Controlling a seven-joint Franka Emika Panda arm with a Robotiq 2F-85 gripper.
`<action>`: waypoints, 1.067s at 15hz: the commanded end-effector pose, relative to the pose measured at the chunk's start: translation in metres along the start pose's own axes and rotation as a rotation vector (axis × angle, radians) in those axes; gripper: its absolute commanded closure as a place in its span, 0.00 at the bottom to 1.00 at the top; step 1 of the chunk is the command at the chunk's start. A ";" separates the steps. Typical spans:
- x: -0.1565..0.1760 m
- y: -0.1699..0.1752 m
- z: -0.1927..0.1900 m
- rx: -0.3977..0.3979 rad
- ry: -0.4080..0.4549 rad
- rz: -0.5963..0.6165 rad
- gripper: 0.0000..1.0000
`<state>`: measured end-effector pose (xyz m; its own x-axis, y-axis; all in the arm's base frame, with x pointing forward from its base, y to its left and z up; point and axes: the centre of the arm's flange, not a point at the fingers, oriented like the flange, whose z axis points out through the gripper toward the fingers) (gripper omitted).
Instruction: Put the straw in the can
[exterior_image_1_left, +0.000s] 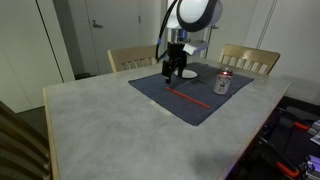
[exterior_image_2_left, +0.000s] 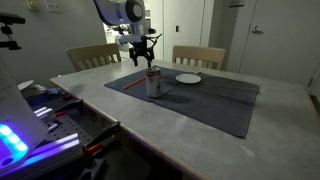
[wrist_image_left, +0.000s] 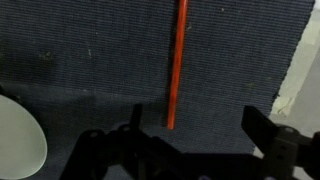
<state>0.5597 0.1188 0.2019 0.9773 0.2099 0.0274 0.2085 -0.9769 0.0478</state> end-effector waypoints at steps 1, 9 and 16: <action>-0.001 0.000 0.019 -0.025 0.015 0.019 0.00; -0.004 -0.004 0.042 -0.027 -0.006 0.041 0.00; -0.005 -0.010 0.049 -0.026 -0.021 0.031 0.05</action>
<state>0.5519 0.1234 0.1600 0.9839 0.1785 -0.0015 0.1782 -0.9821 0.0615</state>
